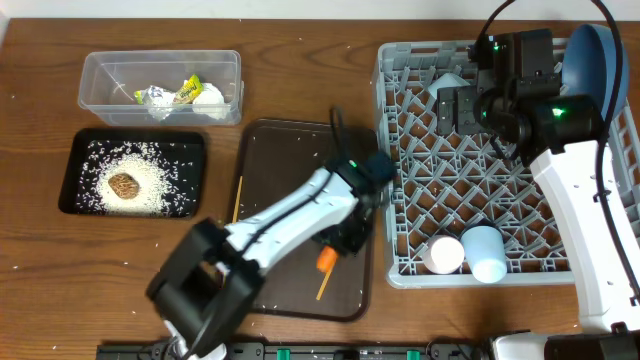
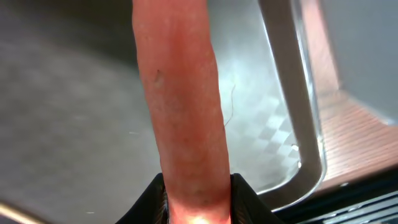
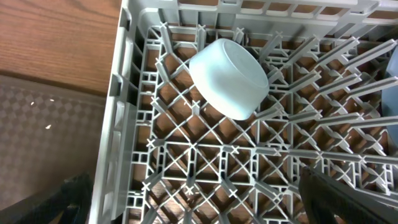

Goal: Sort waste into correct bins and load items into the dishwasher rack
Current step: 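Carry the carrot left across the tray, then lower the carrot into the black rice tray and open left gripper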

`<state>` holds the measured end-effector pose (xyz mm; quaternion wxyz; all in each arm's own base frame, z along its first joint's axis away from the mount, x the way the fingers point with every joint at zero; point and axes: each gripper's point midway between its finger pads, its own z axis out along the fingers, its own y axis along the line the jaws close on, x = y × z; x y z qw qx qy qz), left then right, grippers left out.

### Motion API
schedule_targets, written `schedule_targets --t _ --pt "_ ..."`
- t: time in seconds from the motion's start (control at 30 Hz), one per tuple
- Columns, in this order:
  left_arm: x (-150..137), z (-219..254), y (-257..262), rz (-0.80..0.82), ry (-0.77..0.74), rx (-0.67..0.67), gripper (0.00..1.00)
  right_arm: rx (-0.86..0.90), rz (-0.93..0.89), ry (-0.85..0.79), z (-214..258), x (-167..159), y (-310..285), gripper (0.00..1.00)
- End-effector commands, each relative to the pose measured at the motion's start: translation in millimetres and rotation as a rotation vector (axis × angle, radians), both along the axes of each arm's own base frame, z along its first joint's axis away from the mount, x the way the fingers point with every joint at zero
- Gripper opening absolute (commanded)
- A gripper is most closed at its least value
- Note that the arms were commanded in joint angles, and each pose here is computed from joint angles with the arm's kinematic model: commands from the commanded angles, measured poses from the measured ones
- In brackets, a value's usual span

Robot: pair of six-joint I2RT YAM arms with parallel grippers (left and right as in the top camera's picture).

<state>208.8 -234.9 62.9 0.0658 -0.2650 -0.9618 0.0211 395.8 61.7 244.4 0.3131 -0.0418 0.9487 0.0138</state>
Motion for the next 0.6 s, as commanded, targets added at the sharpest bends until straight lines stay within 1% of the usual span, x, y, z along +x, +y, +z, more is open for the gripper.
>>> schedule_targets --t 0.0,0.07,0.2,0.3,0.4,0.5,0.57 --pt "35 24 19 0.062 -0.128 0.001 0.06 -0.002 -0.027 -0.009 4 0 -7 0.99" --pt "54 26 40 0.144 -0.162 0.031 0.06 -0.002 -0.027 -0.009 4 0 -8 0.99" --pt "84 26 88 0.324 -0.165 0.043 0.06 -0.001 -0.027 -0.009 4 0 -7 0.99" --pt "113 27 137 0.535 -0.190 0.041 0.06 -0.001 -0.028 -0.011 4 0 -7 0.99" --pt "134 27 183 0.753 -0.215 0.023 0.06 -0.001 -0.028 -0.010 4 0 -7 0.99" --pt "148 28 226 0.947 -0.247 0.007 0.06 -0.001 -0.028 -0.009 4 0 -7 0.99" --pt "155 28 249 1.044 -0.273 0.002 0.06 -0.001 -0.028 -0.009 4 0 -7 0.99"
